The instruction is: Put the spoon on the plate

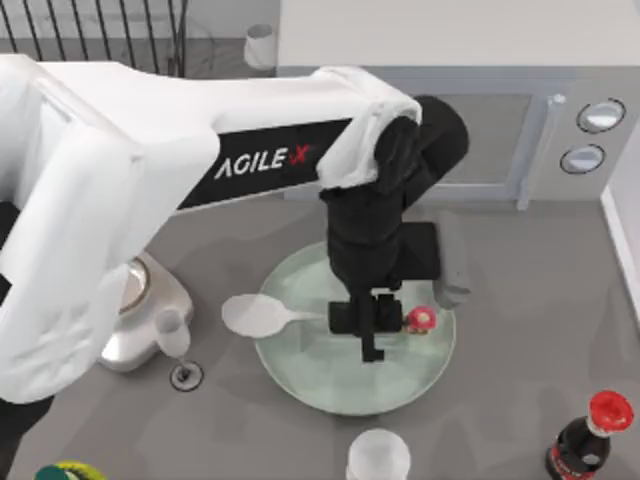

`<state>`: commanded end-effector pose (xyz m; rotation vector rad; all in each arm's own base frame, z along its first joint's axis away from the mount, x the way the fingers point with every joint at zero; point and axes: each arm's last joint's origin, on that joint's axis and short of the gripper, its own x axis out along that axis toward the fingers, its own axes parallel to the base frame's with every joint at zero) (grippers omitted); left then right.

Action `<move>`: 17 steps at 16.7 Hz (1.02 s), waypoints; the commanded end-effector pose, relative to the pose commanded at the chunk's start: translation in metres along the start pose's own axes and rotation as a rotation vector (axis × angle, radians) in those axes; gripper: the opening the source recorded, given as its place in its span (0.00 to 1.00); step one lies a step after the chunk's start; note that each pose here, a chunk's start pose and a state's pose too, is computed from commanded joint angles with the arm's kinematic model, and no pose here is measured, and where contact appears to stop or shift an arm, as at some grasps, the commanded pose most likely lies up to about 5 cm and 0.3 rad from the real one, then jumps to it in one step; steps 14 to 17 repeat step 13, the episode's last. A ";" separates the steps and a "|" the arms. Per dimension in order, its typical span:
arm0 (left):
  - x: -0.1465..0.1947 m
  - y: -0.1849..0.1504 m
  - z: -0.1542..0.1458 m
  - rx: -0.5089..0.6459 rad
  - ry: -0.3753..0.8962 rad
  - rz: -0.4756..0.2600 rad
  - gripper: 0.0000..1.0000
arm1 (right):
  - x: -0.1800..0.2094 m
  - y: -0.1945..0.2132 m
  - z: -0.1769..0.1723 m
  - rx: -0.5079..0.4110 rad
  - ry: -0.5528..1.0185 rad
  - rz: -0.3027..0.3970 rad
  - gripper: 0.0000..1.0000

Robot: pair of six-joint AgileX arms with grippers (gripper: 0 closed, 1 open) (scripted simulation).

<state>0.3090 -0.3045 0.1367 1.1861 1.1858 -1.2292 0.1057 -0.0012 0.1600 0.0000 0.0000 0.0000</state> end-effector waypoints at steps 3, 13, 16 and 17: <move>0.000 0.000 0.000 0.000 0.000 0.000 0.68 | 0.000 0.000 0.000 0.000 0.000 0.000 1.00; 0.000 0.000 0.000 0.000 0.000 0.000 1.00 | 0.000 0.000 0.000 0.000 0.000 0.000 1.00; 0.000 0.000 0.000 0.000 0.000 0.000 1.00 | 0.000 0.000 0.000 0.000 0.000 0.000 1.00; 0.000 0.000 0.000 0.000 0.000 0.000 1.00 | 0.000 0.000 0.000 0.000 0.000 0.000 1.00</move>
